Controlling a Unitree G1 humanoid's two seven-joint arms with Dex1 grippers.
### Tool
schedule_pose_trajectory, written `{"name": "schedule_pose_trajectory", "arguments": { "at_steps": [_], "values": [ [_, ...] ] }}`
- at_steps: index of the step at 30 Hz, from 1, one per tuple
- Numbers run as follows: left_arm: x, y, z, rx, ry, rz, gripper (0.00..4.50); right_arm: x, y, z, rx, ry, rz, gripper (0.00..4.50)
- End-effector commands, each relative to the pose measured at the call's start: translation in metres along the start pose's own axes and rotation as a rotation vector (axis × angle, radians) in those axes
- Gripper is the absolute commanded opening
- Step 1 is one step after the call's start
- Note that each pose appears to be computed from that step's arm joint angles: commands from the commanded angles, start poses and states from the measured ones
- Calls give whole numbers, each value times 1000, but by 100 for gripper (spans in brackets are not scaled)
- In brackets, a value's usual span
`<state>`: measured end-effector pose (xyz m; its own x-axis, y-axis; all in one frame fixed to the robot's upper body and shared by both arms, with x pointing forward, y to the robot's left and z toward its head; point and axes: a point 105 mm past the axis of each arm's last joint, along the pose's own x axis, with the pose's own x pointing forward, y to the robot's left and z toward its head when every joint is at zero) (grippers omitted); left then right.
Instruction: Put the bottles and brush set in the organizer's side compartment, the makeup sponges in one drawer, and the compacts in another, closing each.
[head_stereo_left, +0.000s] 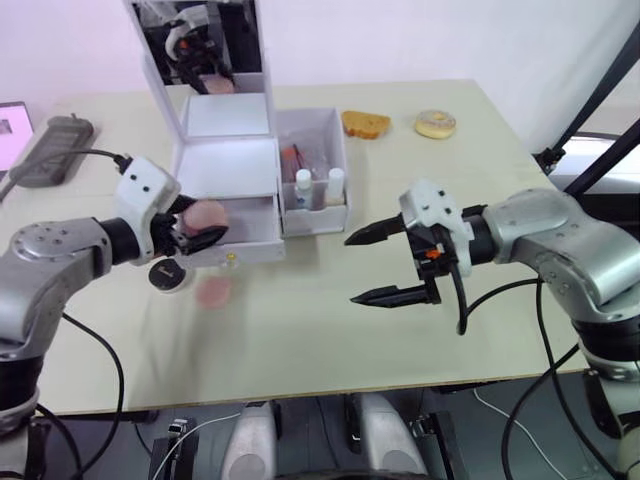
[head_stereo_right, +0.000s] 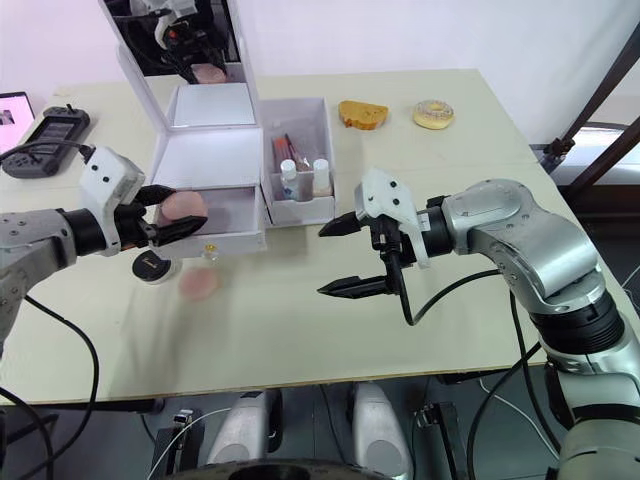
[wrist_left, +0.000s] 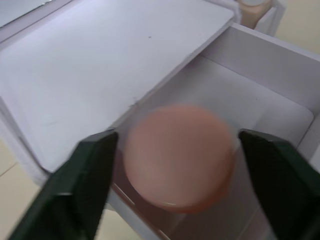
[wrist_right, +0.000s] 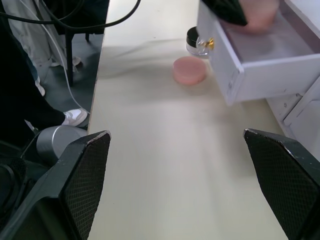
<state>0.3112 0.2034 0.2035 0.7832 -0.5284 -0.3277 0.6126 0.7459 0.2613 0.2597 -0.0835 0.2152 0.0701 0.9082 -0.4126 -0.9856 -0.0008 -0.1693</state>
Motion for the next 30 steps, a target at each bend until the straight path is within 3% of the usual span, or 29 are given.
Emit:
{"name": "schedule_pose_trajectory", "arguments": {
  "at_steps": [1, 10, 16, 19, 24, 26, 29, 30],
  "values": [
    [-9, 7, 14, 42, -28, 37, 448, -3, 0, 7, -45, -8, -9, 450],
    [-22, 0, 21, 22, -40, -5, 448, -4, -3, 8, -60, -2, -9, 450],
    [-49, -1, 19, -37, -77, -44, 448, -10, -7, 10, -53, -17, -7, 450],
    [-69, 12, 15, -75, -121, 17, 448, -19, -15, 12, -44, -44, -28, 450],
    [-104, 45, -18, -49, -66, 227, 448, -44, -32, 3, -46, -62, -108, 450],
    [-125, 56, -45, -48, -15, 346, 448, -62, -45, -8, -56, -48, -191, 450],
    [-149, 46, -85, -174, -49, 342, 448, -79, -55, -22, -45, -65, -281, 450],
    [-156, 42, -101, -184, -16, 347, 448, -85, -59, -27, -49, -80, -326, 450]
  ]
}}
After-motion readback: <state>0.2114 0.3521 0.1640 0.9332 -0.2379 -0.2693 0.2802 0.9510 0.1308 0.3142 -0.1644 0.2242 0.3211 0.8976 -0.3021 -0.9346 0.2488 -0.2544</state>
